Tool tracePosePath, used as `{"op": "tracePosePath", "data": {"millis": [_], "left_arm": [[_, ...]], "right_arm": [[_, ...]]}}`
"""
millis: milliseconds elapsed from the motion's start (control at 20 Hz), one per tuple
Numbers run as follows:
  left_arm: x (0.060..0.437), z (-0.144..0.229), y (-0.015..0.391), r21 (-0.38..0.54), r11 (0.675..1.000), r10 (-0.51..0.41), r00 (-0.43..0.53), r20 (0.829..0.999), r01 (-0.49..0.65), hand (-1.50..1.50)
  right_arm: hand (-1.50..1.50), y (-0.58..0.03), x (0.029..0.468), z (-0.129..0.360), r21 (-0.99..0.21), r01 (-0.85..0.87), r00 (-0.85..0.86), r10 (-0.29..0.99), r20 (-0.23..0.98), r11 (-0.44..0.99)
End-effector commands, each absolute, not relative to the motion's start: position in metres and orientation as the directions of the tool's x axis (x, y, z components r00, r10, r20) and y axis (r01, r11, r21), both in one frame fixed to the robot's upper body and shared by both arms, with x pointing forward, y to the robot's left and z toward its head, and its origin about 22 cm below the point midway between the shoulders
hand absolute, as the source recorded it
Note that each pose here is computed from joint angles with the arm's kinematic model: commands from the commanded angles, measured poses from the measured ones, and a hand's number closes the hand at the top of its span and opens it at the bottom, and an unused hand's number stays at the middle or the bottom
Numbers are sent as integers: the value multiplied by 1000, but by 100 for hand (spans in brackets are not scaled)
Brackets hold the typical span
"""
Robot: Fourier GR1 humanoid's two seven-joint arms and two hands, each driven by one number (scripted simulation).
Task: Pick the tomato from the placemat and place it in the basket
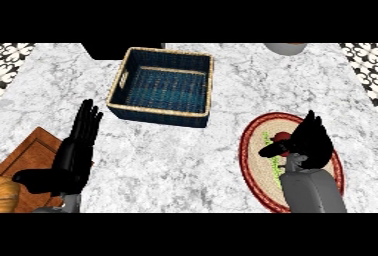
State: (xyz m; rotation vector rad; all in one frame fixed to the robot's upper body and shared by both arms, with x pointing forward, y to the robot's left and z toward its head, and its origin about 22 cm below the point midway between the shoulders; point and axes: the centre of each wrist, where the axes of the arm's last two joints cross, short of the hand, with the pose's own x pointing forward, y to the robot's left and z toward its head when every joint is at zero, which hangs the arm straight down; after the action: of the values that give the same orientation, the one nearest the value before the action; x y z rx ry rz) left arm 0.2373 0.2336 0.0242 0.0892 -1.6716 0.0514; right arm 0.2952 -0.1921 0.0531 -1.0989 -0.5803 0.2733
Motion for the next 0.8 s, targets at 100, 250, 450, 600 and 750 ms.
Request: {"op": "tracePosePath", "data": {"millis": [100, 250, 450, 600, 750], "left_arm": [[237, 25, 239, 20, 997, -28, -98, 995, -76, 0], [246, 56, 234, 17, 996, -27, -109, 994, -85, 0], [249, 21, 225, 23, 995, -34, -114, 993, -97, 0], [239, 39, 244, 26, 995, -36, -114, 993, -92, 0], [241, 26, 216, 15, 996, -22, -84, 996, -87, 0]], "right_arm": [[-150, -195, 287, 20, -889, 83, 897, 354, 263, 451], [-150, -192, 314, 47, -880, 88, 895, 351, 275, 467], [-150, -184, 304, 24, -877, 89, 893, 352, 280, 472], [-150, -204, 293, 10, -875, 87, 903, 332, 271, 477], [-150, -204, 292, 11, -880, 93, 904, 330, 271, 466]]}}
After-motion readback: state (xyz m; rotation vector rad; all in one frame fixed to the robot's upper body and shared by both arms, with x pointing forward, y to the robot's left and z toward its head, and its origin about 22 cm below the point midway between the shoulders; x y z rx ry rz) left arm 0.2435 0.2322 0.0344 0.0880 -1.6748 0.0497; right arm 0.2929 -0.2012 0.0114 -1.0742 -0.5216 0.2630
